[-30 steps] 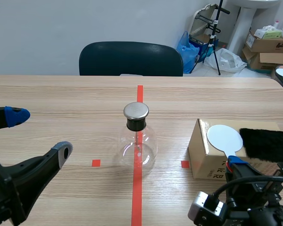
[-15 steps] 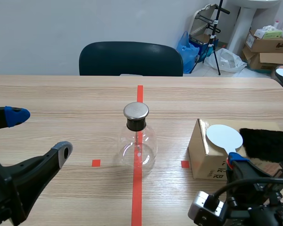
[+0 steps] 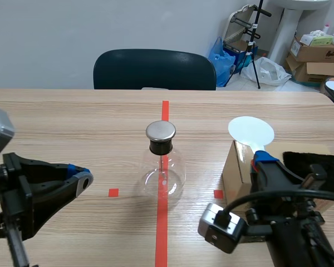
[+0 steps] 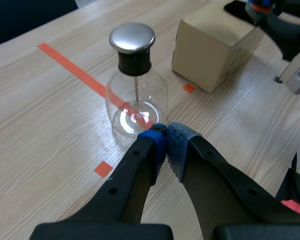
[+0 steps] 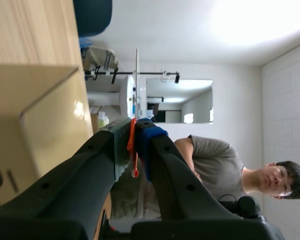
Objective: Do the electroscope experiment
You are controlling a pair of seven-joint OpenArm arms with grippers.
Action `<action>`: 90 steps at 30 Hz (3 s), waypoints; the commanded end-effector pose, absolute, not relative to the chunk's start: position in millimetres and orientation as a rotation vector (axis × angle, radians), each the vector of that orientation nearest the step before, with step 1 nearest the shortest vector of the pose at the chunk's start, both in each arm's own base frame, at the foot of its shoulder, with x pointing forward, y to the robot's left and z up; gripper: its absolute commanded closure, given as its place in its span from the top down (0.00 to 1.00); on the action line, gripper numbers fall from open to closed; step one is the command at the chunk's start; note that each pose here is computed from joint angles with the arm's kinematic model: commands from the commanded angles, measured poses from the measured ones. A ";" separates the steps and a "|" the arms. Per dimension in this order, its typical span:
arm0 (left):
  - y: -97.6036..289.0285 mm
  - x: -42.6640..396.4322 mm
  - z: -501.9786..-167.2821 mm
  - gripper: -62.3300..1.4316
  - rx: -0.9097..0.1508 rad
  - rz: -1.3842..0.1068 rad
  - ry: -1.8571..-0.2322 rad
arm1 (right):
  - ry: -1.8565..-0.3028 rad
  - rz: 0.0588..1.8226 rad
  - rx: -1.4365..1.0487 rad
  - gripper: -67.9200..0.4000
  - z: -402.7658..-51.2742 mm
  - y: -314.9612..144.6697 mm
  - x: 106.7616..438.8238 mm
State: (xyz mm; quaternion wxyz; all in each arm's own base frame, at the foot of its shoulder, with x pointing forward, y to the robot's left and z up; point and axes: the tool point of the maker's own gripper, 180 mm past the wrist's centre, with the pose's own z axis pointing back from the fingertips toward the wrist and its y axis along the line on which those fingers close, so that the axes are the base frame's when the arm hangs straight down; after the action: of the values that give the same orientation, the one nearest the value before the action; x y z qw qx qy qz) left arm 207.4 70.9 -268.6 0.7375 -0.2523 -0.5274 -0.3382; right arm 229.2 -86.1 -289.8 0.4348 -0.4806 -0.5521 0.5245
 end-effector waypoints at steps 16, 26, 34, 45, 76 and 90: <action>73.5 248.9 -332.0 0.07 -0.690 -0.744 -1.157 | -1.510 1.218 -1.237 0.02 -259.8 -50.3 249.5; 50.7 266.6 -344.6 0.07 -0.689 -0.797 -1.171 | -1.474 1.282 -1.209 0.02 -270.9 -43.8 256.0; 47.7 279.9 -354.8 0.07 -0.620 -0.777 -1.190 | -1.429 1.302 -1.189 0.02 -278.1 -48.6 261.5; 50.9 279.2 -359.5 0.07 -0.613 -0.771 -1.177 | -1.396 1.273 -1.194 0.02 -280.0 -56.5 263.6; 51.1 279.1 -359.6 0.07 -0.613 -0.771 -1.176 | -1.396 1.273 -1.194 0.02 -279.9 -56.4 263.7; 50.9 279.1 -359.5 0.07 -0.613 -0.770 -1.176 | -1.396 1.272 -1.194 0.02 -279.9 -56.4 263.6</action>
State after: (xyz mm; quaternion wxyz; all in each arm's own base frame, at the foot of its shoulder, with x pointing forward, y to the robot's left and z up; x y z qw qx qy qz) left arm 274.2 49.8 -368.6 0.7276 -0.2739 -0.5193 -0.3548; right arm 258.0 -51.3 -286.9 0.4468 -0.4694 -0.5586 0.5176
